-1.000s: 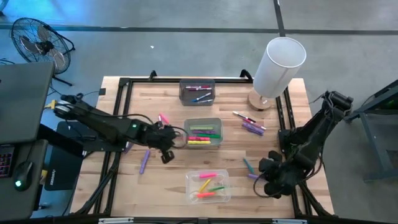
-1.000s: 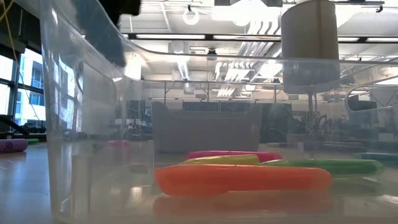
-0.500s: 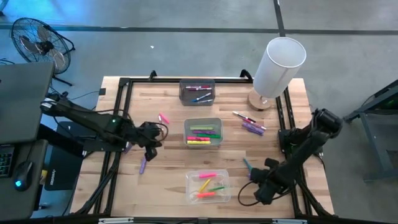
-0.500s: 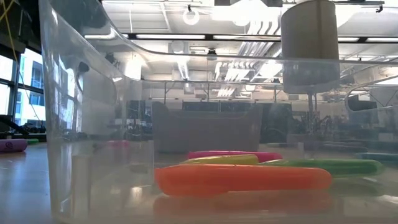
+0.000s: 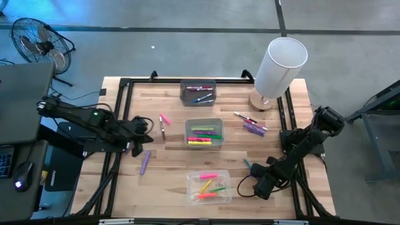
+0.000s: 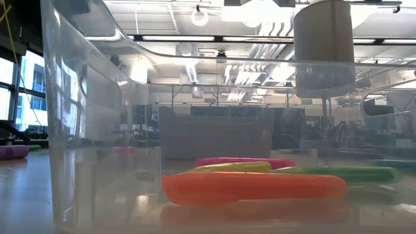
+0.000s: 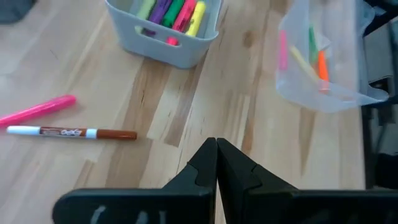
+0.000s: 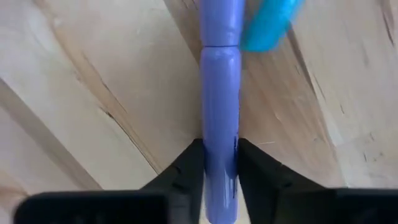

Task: Pick & Place Markers
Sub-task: Put the purple highlighter pen into the gray bin, then put the pink pen into the transparent bin

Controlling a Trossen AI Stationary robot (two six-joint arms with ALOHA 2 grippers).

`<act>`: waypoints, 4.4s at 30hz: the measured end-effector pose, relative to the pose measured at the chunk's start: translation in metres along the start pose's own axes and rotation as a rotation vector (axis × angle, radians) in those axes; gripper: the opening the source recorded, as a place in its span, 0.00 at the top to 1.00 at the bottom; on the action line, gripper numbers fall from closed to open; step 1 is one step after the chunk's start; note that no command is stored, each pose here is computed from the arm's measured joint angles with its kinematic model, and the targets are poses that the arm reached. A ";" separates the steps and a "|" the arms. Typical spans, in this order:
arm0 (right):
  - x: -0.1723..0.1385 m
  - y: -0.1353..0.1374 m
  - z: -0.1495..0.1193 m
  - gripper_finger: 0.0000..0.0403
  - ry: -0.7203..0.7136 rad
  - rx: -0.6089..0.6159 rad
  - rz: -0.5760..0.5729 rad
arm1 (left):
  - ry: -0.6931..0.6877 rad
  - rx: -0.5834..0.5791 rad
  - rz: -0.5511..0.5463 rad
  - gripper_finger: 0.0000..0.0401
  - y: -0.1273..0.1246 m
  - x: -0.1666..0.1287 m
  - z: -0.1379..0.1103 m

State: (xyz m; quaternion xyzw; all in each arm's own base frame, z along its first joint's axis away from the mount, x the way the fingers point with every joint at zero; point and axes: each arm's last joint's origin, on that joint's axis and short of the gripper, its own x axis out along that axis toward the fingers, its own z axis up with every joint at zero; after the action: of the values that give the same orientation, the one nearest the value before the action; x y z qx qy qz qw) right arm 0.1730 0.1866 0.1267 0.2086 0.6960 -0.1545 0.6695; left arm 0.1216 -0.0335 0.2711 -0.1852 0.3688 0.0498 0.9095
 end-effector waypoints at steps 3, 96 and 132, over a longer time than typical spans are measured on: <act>-0.007 0.006 0.001 0.87 0.004 0.017 -0.015 | -0.025 0.008 -0.016 1.00 0.005 -0.011 -0.003; -0.122 -0.141 0.082 0.99 -0.702 0.031 0.295 | 0.869 0.583 0.251 0.60 0.149 0.190 0.077; -0.056 -0.087 0.033 1.00 -0.622 0.251 0.457 | 0.404 0.166 0.320 0.93 -0.023 0.079 0.163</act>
State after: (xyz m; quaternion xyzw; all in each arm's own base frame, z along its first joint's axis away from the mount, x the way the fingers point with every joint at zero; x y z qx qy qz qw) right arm 0.1595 0.0899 0.1754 0.3815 0.3715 -0.1414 0.8345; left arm 0.2904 0.0030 0.3312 -0.0557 0.5702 0.1246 0.8101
